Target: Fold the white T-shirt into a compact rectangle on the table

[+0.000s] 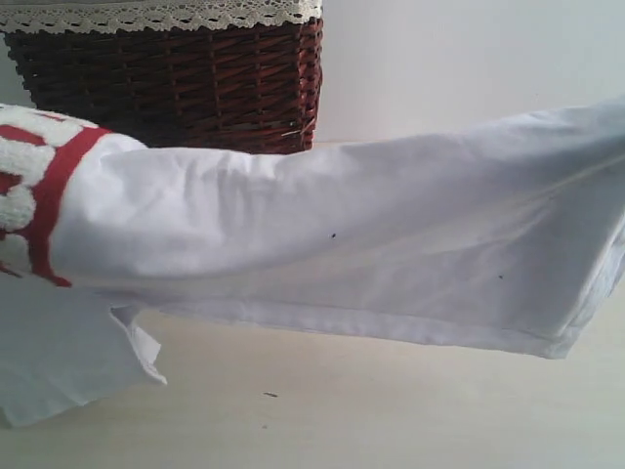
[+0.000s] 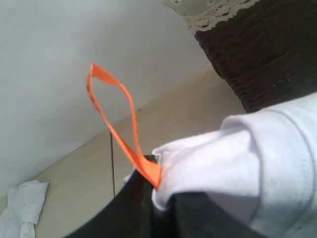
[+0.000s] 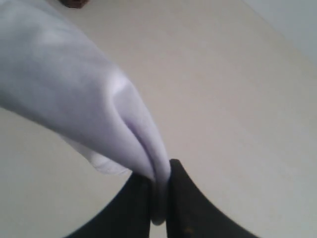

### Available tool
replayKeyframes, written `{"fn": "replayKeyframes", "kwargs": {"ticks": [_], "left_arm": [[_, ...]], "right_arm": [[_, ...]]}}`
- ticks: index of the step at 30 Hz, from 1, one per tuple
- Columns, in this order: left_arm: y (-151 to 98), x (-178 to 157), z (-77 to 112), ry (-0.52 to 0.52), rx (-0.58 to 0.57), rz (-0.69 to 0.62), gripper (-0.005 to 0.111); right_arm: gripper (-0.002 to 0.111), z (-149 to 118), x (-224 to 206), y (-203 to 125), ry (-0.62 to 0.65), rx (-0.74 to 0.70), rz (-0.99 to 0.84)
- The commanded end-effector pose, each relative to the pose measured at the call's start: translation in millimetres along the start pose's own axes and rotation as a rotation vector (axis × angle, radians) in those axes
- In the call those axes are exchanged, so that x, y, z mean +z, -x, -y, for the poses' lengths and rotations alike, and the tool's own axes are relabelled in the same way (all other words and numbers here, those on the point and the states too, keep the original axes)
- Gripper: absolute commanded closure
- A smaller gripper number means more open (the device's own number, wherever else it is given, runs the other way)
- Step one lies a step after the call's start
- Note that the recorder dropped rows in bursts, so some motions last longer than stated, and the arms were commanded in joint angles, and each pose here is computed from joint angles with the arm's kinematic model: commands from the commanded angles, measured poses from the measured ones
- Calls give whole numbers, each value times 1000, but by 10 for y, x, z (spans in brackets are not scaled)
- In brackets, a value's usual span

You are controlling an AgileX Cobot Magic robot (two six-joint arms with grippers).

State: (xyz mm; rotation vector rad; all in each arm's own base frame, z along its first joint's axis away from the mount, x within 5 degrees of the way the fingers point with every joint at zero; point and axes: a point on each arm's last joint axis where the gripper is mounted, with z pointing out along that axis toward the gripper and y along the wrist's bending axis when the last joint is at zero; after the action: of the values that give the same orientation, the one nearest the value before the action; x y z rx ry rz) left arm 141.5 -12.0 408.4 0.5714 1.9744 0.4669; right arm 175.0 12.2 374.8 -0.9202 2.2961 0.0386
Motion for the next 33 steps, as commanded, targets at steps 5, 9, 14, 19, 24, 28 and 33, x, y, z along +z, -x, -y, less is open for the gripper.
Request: {"fn": "replayKeyframes", "kwargs": {"ticks": [5, 9, 14, 19, 24, 28, 33], "left_arm": [[-66, -249, -32, -21, -2, 49, 107], [-68, -314, -34, -34, -26, 73, 107], [-32, -521, -186, 41, -23, 120, 107], [-17, -742, -306, 98, -42, 183, 107], [-146, -837, -282, 71, -47, 131, 107], [-252, -941, -285, 69, -51, 99, 107], [-327, -1237, -344, 87, -94, 195, 107]], "right_arm": [[108, -292, -354, -49, -53, -72, 69], [108, -380, -469, -83, -67, -76, 98], [108, -462, -580, -115, -81, -77, 138], [108, -539, -670, -152, -88, -85, 165], [108, -668, -797, -167, -73, -81, 249], [108, -778, -935, -218, -97, -96, 306], [108, -903, -1161, -254, -138, -90, 389]]}}
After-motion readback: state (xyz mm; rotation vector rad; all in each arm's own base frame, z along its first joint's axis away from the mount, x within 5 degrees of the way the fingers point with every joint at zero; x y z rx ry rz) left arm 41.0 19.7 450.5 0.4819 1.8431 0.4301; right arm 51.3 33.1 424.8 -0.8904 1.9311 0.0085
